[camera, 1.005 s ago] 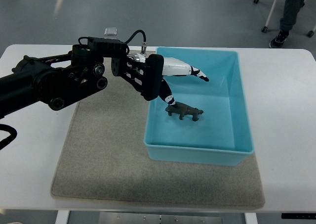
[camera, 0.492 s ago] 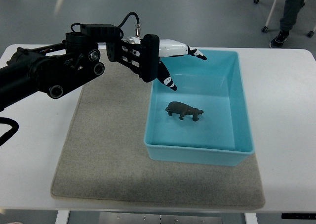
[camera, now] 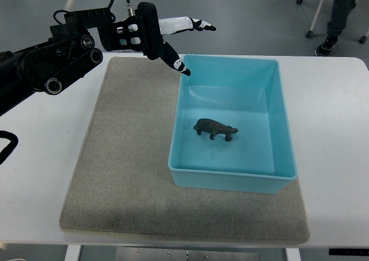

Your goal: Place brown hippo in blue box with left hand

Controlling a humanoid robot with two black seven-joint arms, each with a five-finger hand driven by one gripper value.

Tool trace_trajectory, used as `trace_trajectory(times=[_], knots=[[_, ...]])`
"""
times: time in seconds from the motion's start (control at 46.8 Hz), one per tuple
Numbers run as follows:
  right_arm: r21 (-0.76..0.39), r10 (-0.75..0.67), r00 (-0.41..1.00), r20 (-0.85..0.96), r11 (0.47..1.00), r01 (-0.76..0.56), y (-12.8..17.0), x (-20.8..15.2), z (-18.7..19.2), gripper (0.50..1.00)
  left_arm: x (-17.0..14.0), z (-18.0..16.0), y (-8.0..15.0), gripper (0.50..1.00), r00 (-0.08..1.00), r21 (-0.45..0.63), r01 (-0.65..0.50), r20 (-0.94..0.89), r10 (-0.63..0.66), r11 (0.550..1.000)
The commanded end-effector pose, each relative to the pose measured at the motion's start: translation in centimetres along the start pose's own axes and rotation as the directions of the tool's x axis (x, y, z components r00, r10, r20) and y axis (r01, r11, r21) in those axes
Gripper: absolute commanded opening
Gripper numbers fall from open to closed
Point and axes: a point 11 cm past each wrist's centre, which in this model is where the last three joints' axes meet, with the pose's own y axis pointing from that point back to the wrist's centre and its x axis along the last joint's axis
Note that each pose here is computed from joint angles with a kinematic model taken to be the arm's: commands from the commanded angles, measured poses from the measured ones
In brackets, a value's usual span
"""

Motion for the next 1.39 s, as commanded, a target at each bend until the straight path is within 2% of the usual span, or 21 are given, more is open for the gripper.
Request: trace_trajectory(times=[0.0,0.214,0.428,0.577,0.791,1.069,1.368], knots=[[0.0,0.0,1.0,0.0,1.0,0.0,0.0,0.0,0.0,0.936,0.5,-1.0,0.3,0.996,0.998,0.02,-0.029,-0.051,0.03,0.999],[0.0,0.001,1.0,0.0,1.0,-0.001,0.0,0.0,0.0,0.936,2.5,-3.8,1.7,0.996,0.972,0.088,-0.182,-0.132,0.193,0.979],[0.0,0.0,1.0,0.0,1.0,0.0,0.0,0.0,0.0,0.936,3.7,-6.4,3.0,0.996,0.874,0.162,-0.319,-0.331,0.356,0.934],[0.0,0.0,1.0,0.0,1.0,0.0,0.0,0.0,0.0,0.936,4.2,-8.7,4.1,0.994,0.746,0.239,-0.39,-0.484,0.457,0.889],[0.0,0.001,1.0,0.0,1.0,-0.001,0.0,0.0,0.0,0.936,4.5,-10.6,5.3,0.994,0.489,0.331,-0.47,-0.674,0.554,0.818],[0.0,0.0,1.0,0.0,1.0,0.0,0.0,0.0,0.0,0.936,3.6,-12.6,6.4,0.996,0.104,0.424,-0.507,-0.834,0.542,0.75],[0.0,0.001,1.0,0.0,1.0,-0.001,0.0,0.0,0.0,0.936,0.6,-13.3,6.0,0.996,-0.08,0.4,-0.498,-0.905,0.419,0.77]])
